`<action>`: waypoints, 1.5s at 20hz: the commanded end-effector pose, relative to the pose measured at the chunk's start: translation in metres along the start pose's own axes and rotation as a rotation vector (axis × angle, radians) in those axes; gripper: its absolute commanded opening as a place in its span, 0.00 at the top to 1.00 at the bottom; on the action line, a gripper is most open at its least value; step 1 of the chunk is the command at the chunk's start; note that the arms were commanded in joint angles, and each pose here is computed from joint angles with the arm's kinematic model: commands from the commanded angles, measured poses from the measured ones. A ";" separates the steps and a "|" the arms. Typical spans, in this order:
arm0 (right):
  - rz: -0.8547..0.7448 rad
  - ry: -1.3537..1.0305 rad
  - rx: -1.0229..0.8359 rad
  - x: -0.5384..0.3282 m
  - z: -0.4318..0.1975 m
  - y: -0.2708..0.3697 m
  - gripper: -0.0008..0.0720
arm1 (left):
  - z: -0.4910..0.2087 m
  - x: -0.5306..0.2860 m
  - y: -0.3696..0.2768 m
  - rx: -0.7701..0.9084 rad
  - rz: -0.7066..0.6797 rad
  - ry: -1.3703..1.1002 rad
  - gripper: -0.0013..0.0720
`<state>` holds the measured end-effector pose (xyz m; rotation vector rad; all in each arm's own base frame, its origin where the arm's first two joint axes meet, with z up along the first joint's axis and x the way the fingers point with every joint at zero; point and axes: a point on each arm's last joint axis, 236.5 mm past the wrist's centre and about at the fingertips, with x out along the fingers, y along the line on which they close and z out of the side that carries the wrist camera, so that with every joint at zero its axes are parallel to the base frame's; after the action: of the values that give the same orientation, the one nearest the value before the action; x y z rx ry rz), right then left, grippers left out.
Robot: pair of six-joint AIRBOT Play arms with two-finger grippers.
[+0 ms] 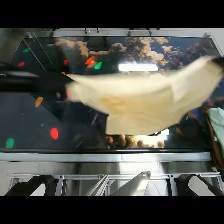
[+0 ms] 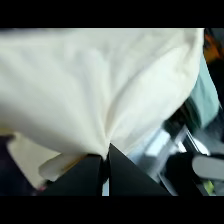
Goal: Fold the shirts.
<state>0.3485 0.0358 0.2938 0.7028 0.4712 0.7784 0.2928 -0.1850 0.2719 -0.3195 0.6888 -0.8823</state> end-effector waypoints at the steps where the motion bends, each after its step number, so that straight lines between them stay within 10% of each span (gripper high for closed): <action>1: 0.287 -0.350 -0.299 -0.052 0.043 0.158 0.96 | 0.066 -0.136 -0.071 0.317 0.296 -0.433 0.95; 8: 0.200 -0.548 -0.657 -0.069 0.053 0.254 0.96 | 0.112 -0.169 -0.070 0.437 0.413 -0.441 0.95; 19: -0.131 0.024 -0.285 0.131 0.006 -0.048 0.96 | 0.072 0.020 0.194 -0.080 0.086 0.088 0.95; 20: -0.155 0.046 -0.216 0.156 -0.004 -0.085 0.94 | 0.065 0.036 0.220 -0.130 0.083 0.096 0.85; 22: -0.193 0.042 -0.068 0.189 -0.019 -0.148 0.36 | 0.053 0.062 0.271 -0.221 0.103 0.085 0.18; 23: -0.193 0.051 -0.006 0.195 -0.027 -0.169 0.33 | 0.048 0.071 0.295 -0.258 0.123 0.073 0.00; 28: -0.064 0.230 0.184 0.160 -0.067 -0.179 0.33 | -0.016 0.066 0.339 -0.424 0.059 0.210 0.00; 30: -0.009 0.370 0.264 0.134 -0.099 -0.168 0.61 | -0.053 0.060 0.327 -0.524 -0.032 0.331 0.01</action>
<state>0.4988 0.0906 0.1060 0.7304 0.7328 0.7245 0.5158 -0.0367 0.0684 -0.5707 1.0480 -0.7078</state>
